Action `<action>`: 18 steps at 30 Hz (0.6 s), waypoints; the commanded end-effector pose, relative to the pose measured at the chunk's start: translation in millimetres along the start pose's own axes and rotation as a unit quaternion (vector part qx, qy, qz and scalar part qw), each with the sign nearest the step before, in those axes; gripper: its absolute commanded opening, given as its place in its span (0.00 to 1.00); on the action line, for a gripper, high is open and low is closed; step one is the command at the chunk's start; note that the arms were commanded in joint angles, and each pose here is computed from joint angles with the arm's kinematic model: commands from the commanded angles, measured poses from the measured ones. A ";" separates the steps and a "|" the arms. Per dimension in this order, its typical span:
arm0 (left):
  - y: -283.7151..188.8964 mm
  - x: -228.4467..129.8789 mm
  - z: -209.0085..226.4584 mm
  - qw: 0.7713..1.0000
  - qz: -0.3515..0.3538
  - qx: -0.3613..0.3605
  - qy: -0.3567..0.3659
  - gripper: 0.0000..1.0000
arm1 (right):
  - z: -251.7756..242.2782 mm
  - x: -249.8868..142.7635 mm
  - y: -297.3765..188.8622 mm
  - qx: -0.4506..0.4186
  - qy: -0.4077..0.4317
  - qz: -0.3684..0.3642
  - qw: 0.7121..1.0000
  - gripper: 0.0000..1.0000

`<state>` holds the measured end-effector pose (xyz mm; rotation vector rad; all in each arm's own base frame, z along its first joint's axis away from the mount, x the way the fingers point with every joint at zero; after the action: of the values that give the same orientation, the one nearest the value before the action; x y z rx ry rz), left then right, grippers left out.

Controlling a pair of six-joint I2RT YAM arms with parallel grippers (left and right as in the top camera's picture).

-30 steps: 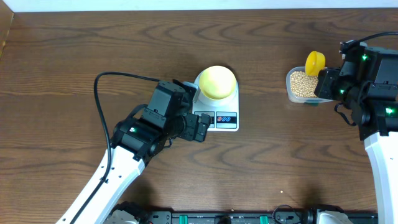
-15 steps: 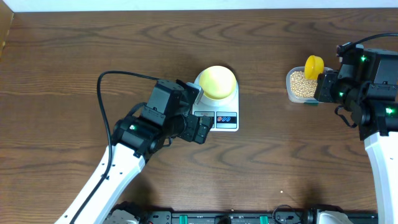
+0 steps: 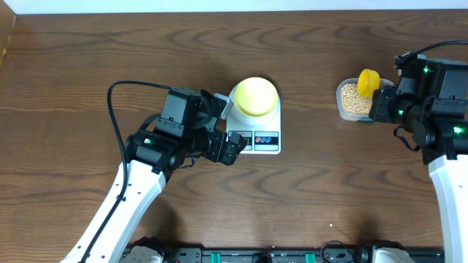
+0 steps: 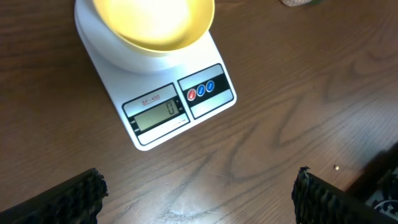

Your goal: Scoop item into bowl and weigh 50g on scale

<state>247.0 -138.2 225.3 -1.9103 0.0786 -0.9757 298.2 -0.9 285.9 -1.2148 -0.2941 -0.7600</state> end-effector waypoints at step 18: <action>-1.3 -0.9 13.9 0.998 0.008 0.065 0.008 0.98 | 1.2 5.5 -6.6 0.001 -0.009 -0.013 1.000 0.01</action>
<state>252.6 -130.1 222.6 -1.8149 0.0462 -0.9564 298.2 -1.2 285.8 -1.2174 -0.2937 -0.7608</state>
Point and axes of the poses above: each gripper's point midway between its finger pads, its own y axis out along the fingers, its own z axis along the line the jaws close on, x = y × z, the point moved 7 cm from there along -y, back along the fingers, and after that the axes turned 12 degrees about y, right-handed, at the moved point
